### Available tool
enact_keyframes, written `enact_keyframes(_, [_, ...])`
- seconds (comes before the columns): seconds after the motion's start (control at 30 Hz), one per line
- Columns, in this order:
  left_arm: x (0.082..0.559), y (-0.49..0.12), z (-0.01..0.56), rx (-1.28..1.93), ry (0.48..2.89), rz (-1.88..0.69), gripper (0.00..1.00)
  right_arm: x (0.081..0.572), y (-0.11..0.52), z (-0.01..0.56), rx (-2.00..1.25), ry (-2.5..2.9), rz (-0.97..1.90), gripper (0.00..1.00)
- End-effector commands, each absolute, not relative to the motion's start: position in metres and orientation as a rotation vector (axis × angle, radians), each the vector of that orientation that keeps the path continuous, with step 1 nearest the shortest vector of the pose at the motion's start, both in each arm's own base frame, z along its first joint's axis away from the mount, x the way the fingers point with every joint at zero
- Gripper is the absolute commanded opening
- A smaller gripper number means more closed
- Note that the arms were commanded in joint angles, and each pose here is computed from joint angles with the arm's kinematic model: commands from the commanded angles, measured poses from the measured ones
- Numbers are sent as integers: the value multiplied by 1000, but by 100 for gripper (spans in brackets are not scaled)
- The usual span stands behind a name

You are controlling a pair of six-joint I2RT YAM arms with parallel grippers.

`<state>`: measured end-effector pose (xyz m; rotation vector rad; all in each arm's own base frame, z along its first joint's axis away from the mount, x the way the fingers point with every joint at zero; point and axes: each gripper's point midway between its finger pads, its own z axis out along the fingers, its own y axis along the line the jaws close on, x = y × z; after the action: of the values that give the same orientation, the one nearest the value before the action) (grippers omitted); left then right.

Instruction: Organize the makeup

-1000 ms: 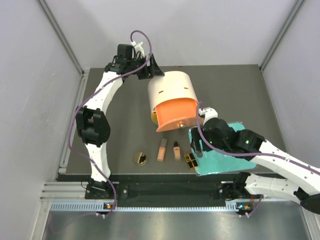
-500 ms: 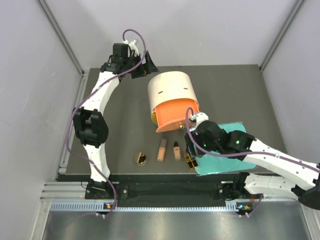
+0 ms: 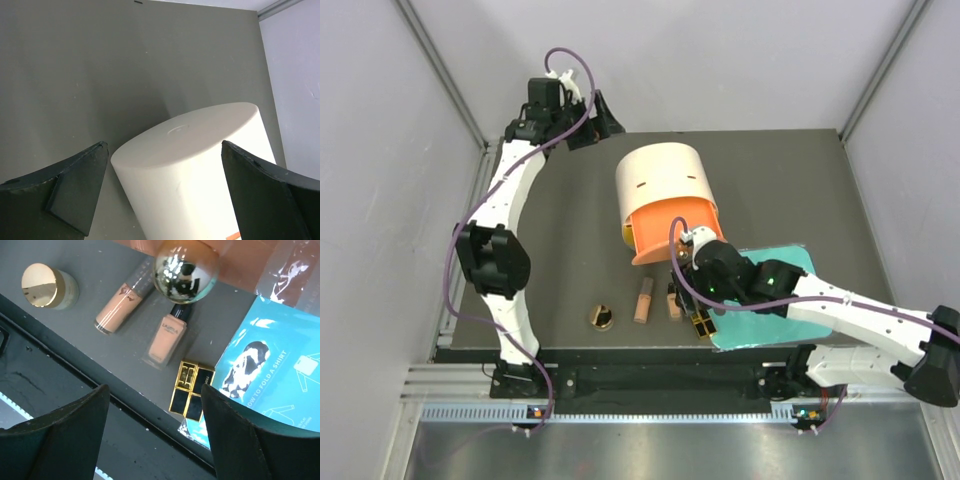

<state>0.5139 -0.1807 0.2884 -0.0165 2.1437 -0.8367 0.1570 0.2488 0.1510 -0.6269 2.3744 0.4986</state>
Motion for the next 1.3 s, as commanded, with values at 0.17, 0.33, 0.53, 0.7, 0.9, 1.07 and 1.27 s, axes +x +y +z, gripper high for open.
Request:
enact_keyframes(0.17, [497, -175, 348, -46, 2042, -842, 99, 149, 245, 153, -487, 2273, 596, 71])
enact_keyframes(0.33, [482, -174, 348, -22, 2110, -831, 99, 135, 240, 136, -409, 2245, 610, 70])
enact_keyframes(0.53, [463, -173, 346, -30, 2141, -848, 99, 133, 247, 124, -442, 2202, 548, 70])
enact_keyframes(0.7, [447, -170, 351, -23, 2150, -846, 99, 141, 259, 113, -429, 2182, 480, 69])
enact_keyframes(0.9, [431, -167, 350, 8, 2184, -831, 99, 150, 280, 104, -417, 2175, 460, 59])
enact_keyframes(1.07, [424, -164, 347, 28, 2202, -810, 99, 152, 301, 98, -424, 2172, 484, 59])
enact_keyframes(1.27, [418, -169, 342, 28, 2210, -852, 99, 158, 320, 79, -468, 2203, 415, 58])
